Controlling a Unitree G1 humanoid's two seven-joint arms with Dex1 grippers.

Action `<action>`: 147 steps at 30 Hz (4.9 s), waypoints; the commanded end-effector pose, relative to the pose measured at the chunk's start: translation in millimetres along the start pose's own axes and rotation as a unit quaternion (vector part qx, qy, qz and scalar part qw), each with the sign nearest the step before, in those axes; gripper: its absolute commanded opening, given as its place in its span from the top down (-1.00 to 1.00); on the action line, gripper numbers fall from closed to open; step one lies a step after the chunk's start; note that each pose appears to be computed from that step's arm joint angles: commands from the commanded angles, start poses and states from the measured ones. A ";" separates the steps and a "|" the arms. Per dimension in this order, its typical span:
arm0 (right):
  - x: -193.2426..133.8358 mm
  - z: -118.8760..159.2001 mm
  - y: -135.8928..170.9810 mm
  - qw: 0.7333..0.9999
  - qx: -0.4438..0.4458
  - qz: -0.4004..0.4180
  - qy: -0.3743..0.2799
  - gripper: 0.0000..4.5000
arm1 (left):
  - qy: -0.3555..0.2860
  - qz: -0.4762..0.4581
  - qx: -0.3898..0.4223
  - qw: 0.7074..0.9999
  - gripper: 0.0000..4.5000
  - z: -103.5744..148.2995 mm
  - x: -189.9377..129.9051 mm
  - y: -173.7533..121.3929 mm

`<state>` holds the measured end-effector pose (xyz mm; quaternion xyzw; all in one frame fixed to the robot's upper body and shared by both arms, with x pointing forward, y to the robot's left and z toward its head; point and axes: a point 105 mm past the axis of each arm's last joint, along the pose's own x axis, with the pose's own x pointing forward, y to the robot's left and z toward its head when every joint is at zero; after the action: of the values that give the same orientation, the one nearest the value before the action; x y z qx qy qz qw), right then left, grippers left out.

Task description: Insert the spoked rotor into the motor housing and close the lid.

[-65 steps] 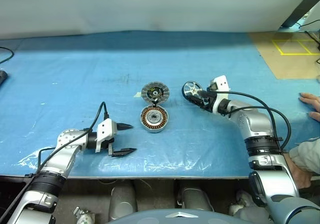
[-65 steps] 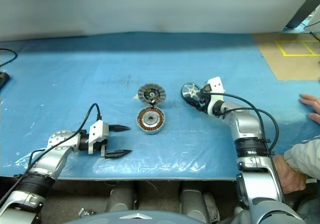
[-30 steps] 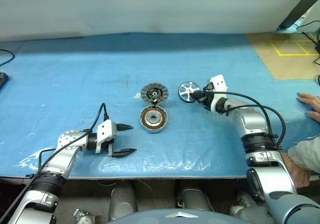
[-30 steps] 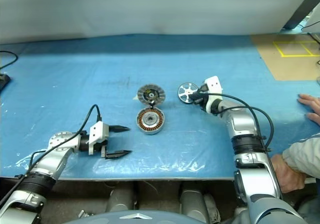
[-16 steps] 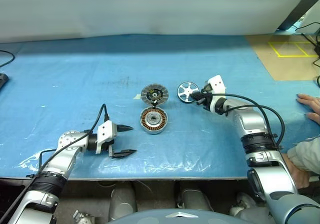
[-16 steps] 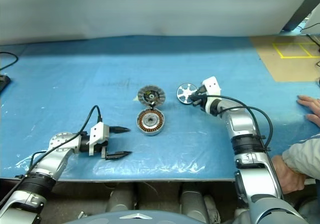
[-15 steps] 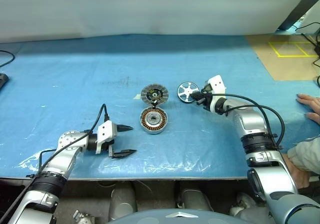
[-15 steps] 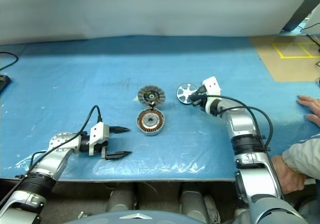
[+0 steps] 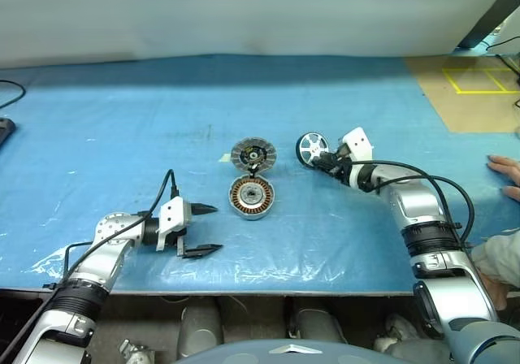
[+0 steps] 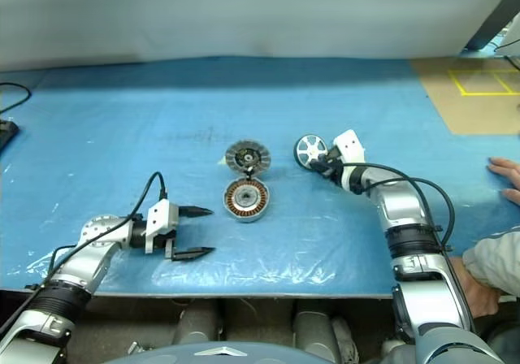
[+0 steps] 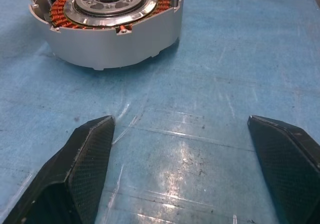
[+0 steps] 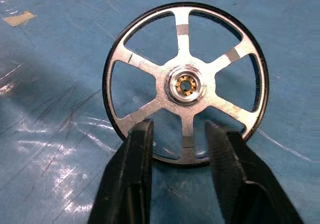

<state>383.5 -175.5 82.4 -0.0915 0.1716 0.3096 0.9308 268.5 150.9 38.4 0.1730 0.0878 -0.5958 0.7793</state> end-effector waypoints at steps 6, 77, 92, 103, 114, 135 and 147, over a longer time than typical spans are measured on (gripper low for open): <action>2.9 -22.9 -0.5 0.999 0.016 -0.010 0.039 -0.97 | 0.026 0.000 -0.022 0.999 -1.00 -12.3 -1.3 -5.6; 6.4 39.5 22.7 0.996 -0.086 0.023 -0.027 -0.99 | 0.024 0.001 -0.020 0.999 -1.00 -11.1 6.3 -5.9; 5.8 41.5 30.2 0.992 -0.124 0.031 -0.025 -0.99 | 0.028 0.004 -0.026 0.999 -1.00 -18.1 6.1 -6.4; 6.7 48.0 33.0 0.989 -0.138 0.032 -0.035 -0.99 | 0.026 0.003 -0.027 0.999 -1.00 -17.5 7.5 -12.3; 7.0 47.0 36.7 0.989 -0.144 0.035 -0.032 -0.74 | 0.027 0.003 -0.024 0.999 -1.00 -10.8 10.1 -7.9; 9.1 25.9 41.0 0.991 -0.118 0.058 -0.006 -0.74 | 0.032 0.006 -0.030 0.999 -1.00 -21.2 8.1 -8.9; 9.7 27.2 45.5 0.994 -0.077 0.073 -0.019 -0.74 | 0.037 0.006 -0.029 0.999 -1.00 -28.8 9.5 -5.9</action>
<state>370.3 -128.5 91.5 -0.1623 0.1523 0.3867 0.8950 274.6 144.4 35.5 0.1739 0.0713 -0.5875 0.7871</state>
